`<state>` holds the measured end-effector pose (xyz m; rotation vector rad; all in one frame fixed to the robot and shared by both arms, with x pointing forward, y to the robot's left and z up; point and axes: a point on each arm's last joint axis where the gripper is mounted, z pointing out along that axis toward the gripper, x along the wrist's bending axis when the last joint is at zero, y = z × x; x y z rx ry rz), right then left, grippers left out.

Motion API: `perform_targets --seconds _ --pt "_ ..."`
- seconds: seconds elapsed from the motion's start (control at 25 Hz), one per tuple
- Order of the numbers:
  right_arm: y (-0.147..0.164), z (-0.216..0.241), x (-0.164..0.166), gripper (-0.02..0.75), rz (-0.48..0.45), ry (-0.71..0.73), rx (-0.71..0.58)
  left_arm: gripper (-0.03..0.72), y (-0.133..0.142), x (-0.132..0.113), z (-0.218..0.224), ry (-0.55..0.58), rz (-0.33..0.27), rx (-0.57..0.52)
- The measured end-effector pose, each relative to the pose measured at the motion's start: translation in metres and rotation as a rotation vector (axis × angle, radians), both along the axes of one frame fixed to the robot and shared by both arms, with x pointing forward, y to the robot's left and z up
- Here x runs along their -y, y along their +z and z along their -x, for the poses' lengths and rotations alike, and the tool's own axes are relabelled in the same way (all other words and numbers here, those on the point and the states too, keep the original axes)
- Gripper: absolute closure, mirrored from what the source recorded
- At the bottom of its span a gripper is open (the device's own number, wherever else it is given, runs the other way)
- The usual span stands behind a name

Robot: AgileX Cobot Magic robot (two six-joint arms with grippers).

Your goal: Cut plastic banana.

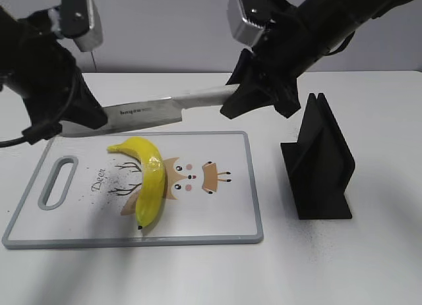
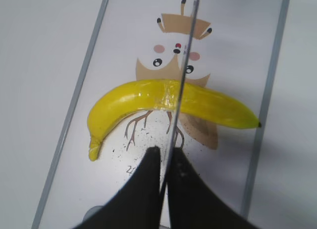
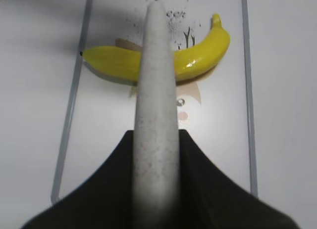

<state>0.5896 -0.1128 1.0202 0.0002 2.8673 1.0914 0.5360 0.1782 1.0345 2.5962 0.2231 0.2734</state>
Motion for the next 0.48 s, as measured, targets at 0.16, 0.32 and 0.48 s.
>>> perform_targets --seconds 0.16,0.32,0.48 --pt "-0.015 -0.005 0.000 0.574 0.099 -0.018 0.018 0.669 -0.025 0.008 -0.012 0.015 -0.024 -0.028" --pt "-0.054 -0.016 -0.004 0.574 0.156 -0.038 -0.027 0.669 -0.058 0.011 -0.026 0.031 -0.060 -0.071" --pt "-0.113 -0.025 -0.005 0.574 0.240 -0.047 -0.109 0.666 -0.106 0.013 -0.038 0.054 -0.103 -0.136"
